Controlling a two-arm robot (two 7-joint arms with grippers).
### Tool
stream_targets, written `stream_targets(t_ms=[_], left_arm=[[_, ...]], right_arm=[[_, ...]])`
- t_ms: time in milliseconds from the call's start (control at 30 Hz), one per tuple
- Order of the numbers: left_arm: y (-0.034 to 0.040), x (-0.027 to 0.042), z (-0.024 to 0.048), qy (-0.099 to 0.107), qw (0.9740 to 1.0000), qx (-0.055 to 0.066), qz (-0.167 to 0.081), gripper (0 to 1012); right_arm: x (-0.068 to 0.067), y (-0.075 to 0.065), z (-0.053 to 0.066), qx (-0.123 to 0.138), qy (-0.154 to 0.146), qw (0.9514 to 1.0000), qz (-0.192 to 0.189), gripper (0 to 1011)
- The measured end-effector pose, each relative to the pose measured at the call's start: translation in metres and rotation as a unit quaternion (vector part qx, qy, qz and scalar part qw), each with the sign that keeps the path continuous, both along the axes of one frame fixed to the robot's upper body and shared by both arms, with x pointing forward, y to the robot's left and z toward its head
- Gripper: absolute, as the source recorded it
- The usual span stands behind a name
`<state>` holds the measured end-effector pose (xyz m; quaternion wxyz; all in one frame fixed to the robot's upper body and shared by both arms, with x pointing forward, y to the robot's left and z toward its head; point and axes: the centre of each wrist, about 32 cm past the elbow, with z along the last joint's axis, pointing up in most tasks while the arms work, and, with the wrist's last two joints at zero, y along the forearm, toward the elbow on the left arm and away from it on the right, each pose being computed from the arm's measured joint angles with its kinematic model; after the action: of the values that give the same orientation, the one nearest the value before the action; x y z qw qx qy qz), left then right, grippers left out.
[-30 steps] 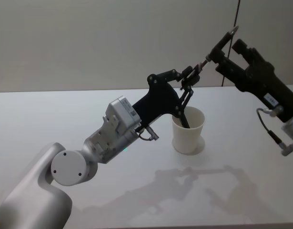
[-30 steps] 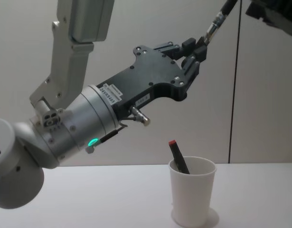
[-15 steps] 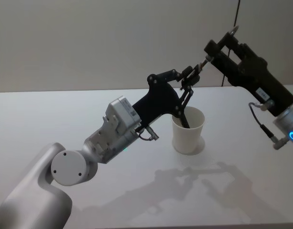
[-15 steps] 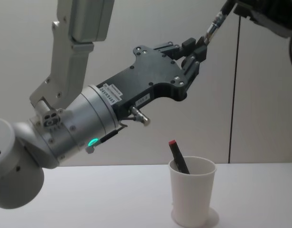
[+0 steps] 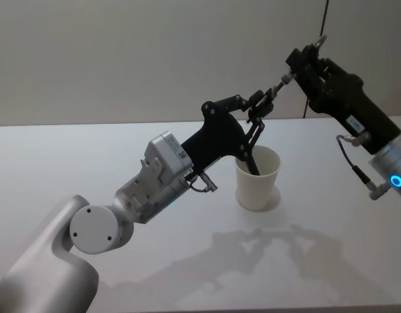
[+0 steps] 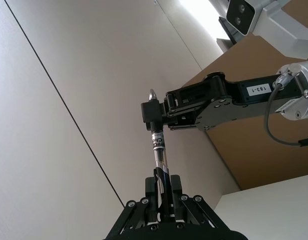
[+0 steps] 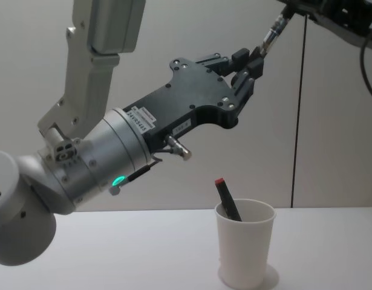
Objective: Place the pen into the pen holder.
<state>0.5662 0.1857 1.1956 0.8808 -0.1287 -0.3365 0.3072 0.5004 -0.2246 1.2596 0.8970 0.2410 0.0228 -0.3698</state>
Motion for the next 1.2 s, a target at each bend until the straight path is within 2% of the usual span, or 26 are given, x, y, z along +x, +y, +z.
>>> stream_targets(t_ms=[167,233,533,767,800,1033,1067,1167,1200], left_arm=[[0.0,0.0,0.0,0.0,1.0,0.0,0.0,184],[0.0,0.0,0.0,0.0,1.0,0.0,0.0,183],[0.0001,0.0,0.0,0.0,1.0,0.0,0.0,202],[0.0,0.0,0.0,0.0,1.0,0.0,0.0,400],[0.0,0.0,0.0,0.0,1.0,0.0,0.0,459],[0.0,0.0,0.0,0.0,1.0,0.0,0.0,658],[0.0,0.0,0.0,0.0,1.0,0.0,0.0,717],[0.0,0.0,0.0,0.0,1.0,0.0,0.0,776],[0.0,0.0,0.0,0.0,1.0,0.0,0.0,830]], right_arm=[[0.0009,0.0013,0.0004,0.001,-0.001,1.0,-0.001,161],[0.001,0.0016,0.0005,0.001,-0.001,1.0,-0.001,132],[0.0016,0.0018,0.0011,0.003,-0.001,1.0,-0.004,129],[0.0014,0.0024,0.0016,0.004,-0.001,1.0,-0.004,129],[0.0014,0.0024,0.0017,0.005,-0.002,1.0,-0.004,129],[0.0009,0.0028,0.0027,0.005,-0.004,1.0,-0.006,129],[0.0008,0.0027,0.0028,0.006,-0.004,1.0,-0.006,129],[0.0006,0.0027,0.0031,0.005,-0.006,0.9999,-0.01,129],[0.0005,0.0026,0.0032,0.004,-0.007,0.9999,-0.011,129]])
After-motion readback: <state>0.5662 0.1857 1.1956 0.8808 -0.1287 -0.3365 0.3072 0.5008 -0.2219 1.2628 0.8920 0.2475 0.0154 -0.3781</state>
